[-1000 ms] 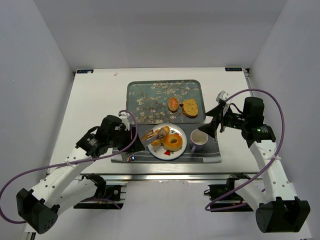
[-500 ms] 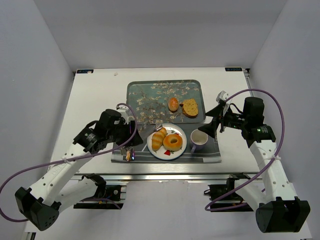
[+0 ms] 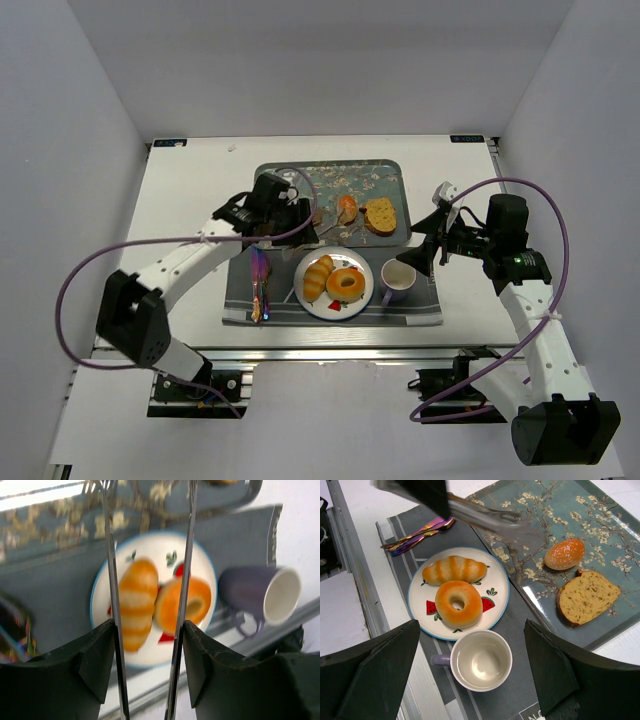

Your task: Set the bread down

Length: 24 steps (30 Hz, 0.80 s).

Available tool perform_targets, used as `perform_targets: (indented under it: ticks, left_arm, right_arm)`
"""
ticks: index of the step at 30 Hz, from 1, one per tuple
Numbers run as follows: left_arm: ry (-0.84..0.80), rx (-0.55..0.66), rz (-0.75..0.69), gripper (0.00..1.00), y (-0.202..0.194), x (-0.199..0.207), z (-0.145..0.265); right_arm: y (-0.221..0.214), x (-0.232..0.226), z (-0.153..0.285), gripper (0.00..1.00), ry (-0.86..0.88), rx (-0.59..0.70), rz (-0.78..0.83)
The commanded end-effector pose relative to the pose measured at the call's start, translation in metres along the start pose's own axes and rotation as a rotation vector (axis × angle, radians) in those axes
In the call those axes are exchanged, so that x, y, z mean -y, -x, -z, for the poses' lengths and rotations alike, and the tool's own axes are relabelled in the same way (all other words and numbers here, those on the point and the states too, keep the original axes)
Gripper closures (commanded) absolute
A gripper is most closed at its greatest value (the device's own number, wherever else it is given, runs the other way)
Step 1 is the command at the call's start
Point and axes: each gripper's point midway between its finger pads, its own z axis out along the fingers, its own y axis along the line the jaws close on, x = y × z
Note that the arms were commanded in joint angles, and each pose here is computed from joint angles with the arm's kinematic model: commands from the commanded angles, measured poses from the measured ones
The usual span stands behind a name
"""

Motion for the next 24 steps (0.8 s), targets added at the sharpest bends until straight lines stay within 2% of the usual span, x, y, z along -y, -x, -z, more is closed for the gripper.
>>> perform_targets:
  ticks: [1,10,14,24]
  left_arm:
    - [-0.029,0.107,-0.008,0.36,0.05,0.014,-0.015]
    - [-0.037,0.079,-0.043,0.36,0.08,0.009,-0.058]
    - [-0.047,0.029,-0.052,0.36,0.079,0.009,-0.077]
    - [-0.082,-0.009,-0.048,0.4,0.068,0.011,-0.081]
  right_arm:
    - [0.007,-0.003,0.002,0.11,0.008,0.025,0.014]
    - [0.003,-0.003,0.002,0.11,0.005,0.023,0.01]
    - [0.001,-0.002,0.001,0.11,0.005,0.023,0.005]
    - [0.001,-0.001,0.002,0.11,-0.001,0.024,0.002]
